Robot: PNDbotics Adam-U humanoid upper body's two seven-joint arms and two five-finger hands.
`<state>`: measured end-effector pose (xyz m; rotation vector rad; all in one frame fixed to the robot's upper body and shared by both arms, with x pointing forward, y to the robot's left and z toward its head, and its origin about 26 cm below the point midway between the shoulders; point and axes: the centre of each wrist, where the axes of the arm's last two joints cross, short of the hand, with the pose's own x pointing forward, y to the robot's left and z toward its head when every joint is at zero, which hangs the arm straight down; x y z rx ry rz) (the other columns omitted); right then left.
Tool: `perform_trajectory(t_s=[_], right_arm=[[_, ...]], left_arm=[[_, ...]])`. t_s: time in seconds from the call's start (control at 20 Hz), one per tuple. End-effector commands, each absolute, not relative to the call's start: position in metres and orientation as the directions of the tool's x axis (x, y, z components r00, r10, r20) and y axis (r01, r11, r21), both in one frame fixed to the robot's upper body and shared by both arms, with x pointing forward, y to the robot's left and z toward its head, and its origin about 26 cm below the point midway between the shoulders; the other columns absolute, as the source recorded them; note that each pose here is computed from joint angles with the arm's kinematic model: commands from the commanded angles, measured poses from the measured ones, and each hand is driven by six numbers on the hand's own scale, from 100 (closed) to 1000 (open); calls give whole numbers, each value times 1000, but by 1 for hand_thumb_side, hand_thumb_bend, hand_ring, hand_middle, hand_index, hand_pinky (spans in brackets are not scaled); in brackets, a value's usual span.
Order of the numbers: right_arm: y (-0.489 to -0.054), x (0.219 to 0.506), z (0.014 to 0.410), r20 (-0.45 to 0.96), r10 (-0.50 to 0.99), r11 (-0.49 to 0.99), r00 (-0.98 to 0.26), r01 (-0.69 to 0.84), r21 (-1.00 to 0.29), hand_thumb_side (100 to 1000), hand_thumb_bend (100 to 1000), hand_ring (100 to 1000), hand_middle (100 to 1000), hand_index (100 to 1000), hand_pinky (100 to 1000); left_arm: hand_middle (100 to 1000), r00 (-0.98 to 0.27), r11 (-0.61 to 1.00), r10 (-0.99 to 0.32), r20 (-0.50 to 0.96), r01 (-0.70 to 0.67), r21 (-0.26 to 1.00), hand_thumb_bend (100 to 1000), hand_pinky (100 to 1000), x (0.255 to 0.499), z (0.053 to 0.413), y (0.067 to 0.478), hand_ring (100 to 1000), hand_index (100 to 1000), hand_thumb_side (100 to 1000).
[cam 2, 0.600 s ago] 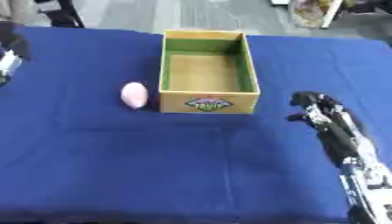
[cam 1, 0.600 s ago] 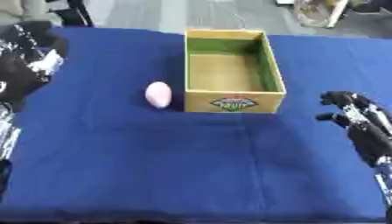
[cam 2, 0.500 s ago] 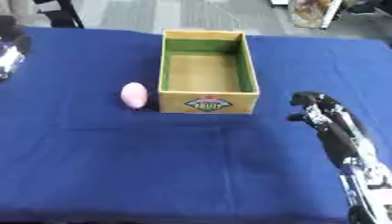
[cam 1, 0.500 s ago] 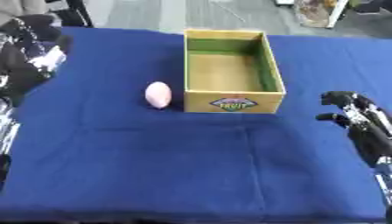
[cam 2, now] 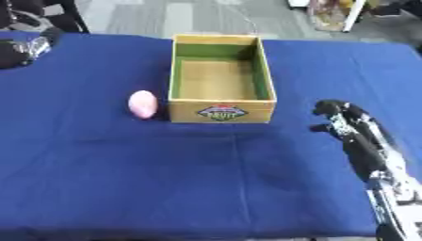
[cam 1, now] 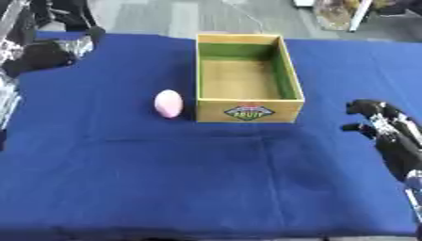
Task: Pick up objects on the table and place them in the box.
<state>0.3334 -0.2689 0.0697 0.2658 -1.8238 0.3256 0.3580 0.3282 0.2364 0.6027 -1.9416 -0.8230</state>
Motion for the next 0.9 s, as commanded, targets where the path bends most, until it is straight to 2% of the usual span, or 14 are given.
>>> perform_trajectory(t_s=[0.05, 0.2, 0.45, 0.65, 0.9], right_arm=[[-273, 334, 80, 955, 1, 929, -296, -354, -110, 469, 100, 932, 619, 734, 647], [-272, 334, 79, 956, 2, 926, -294, -361, -112, 471, 100, 932, 619, 734, 647], [-270, 334, 78, 957, 3, 922, -290, -370, -115, 473, 100, 932, 618, 734, 647], [-269, 334, 78, 958, 1, 919, -287, -376, -114, 477, 100, 932, 619, 734, 647], [-267, 334, 78, 958, -1, 917, -287, -382, -114, 476, 100, 932, 619, 734, 647]], left_arm=[[634, -449, 489, -793, 412, -65, 870, 539, 700, 370, 250, 331, 707, 778, 100], [650, -443, 338, -845, 300, -8, 941, 612, 704, 387, 249, 327, 703, 789, 118], [659, -423, 152, -887, 186, 112, 982, 672, 707, 418, 231, 319, 701, 793, 140], [631, -421, 109, -889, 180, 188, 976, 676, 686, 433, 210, 314, 670, 778, 155], [610, -423, 140, -873, 244, 263, 955, 667, 667, 442, 185, 305, 650, 761, 169]])
